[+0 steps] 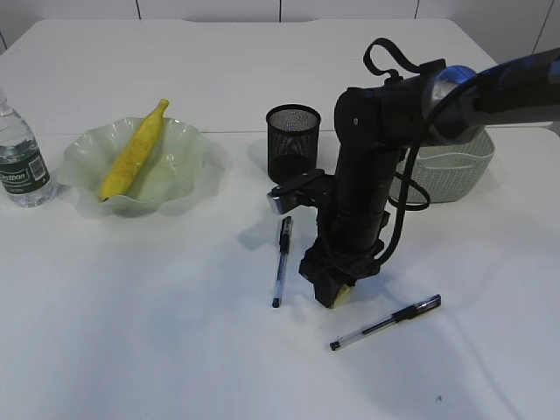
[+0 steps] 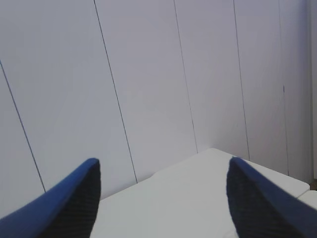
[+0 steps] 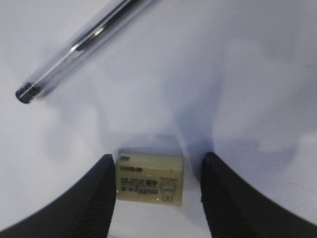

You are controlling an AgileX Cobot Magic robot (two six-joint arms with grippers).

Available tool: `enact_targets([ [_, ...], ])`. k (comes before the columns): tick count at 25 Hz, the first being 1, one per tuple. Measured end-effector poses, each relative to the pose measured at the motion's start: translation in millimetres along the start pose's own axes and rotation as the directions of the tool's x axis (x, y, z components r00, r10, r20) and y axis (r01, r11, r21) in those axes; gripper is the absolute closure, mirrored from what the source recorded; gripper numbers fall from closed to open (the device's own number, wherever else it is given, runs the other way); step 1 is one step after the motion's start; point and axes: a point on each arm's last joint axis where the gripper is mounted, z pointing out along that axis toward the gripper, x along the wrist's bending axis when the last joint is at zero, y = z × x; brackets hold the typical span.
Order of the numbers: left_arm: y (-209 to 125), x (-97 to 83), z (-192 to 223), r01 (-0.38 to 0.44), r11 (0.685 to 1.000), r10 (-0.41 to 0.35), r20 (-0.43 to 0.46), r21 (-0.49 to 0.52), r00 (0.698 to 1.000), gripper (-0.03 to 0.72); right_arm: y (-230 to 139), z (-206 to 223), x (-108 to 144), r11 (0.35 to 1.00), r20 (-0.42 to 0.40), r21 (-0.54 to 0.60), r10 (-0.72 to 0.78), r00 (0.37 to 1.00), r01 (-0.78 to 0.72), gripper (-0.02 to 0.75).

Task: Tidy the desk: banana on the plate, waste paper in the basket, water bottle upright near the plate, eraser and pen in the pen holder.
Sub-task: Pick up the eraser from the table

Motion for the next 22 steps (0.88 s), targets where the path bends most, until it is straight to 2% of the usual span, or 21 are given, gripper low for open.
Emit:
enact_targets([
  [17,-0.1,-0.2,0.0,0.000,1.000,0.000,0.002,0.001,1.000,0.130,-2.2,-0.1,-4.7,0.999,0.051,0.026,-0.032,0.998,0.031,0.326],
  [22,-0.1,-0.3,0.0,0.000,1.000,0.000,0.003,0.001,1.000,0.130,-2.3,-0.1,-4.8,0.999,0.053,0.026,-0.033,0.998,0.032,0.381],
])
